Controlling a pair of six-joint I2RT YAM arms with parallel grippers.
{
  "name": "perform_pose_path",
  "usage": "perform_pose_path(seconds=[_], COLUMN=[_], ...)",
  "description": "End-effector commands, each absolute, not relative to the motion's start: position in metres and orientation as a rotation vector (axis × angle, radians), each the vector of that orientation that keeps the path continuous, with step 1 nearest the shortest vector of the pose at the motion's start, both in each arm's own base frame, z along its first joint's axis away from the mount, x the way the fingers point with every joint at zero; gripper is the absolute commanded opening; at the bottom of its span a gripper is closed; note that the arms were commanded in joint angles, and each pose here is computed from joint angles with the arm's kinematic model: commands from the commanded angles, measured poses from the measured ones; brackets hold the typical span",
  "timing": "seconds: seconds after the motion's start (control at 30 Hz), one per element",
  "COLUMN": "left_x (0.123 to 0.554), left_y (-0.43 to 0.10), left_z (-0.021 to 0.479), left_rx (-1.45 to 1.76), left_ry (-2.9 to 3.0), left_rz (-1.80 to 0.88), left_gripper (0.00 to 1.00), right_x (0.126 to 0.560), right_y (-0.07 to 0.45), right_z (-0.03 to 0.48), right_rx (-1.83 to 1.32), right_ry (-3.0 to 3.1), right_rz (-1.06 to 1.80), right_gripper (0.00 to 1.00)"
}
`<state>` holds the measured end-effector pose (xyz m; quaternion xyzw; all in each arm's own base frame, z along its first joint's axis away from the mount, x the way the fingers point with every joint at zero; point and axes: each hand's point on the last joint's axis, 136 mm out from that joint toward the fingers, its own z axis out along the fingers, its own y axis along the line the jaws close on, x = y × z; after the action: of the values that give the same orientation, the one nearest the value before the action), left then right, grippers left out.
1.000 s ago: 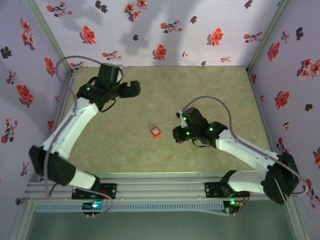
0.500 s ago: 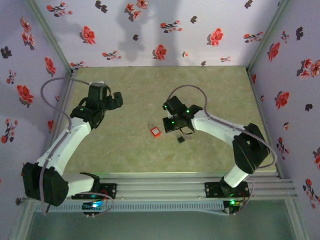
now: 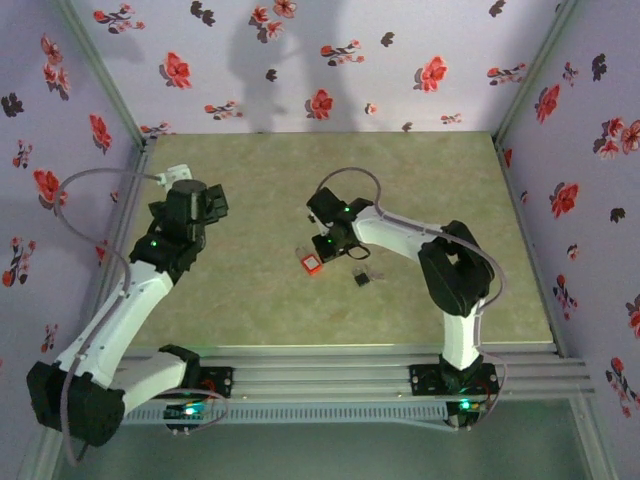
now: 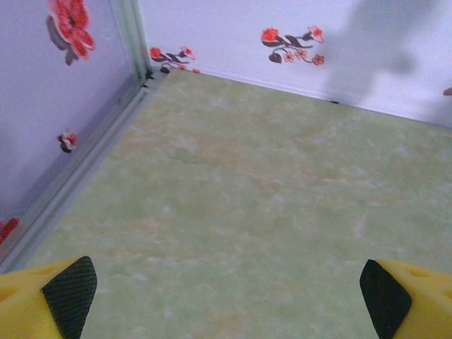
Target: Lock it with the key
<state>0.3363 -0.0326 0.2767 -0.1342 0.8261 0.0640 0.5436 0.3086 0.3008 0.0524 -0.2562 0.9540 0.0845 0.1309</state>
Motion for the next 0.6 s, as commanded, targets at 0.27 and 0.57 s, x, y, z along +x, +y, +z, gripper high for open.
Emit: perform_pose_path(seconds=[0.27, 0.57], left_x=[0.337, 0.338], left_y=[-0.018, -0.018], left_z=[0.287, 0.284], left_rx=[-0.379, -0.390], left_ry=[1.848, 1.852], left_rz=[0.252, 0.248], left_gripper=[1.00, 1.00], right_x=[0.324, 0.327], right_y=[0.309, 0.321], right_z=[0.036, 0.029], right_rx=[-0.829, -0.858], right_ry=[2.756, 2.781], right_rz=[0.254, 0.301], right_gripper=[0.00, 0.00])
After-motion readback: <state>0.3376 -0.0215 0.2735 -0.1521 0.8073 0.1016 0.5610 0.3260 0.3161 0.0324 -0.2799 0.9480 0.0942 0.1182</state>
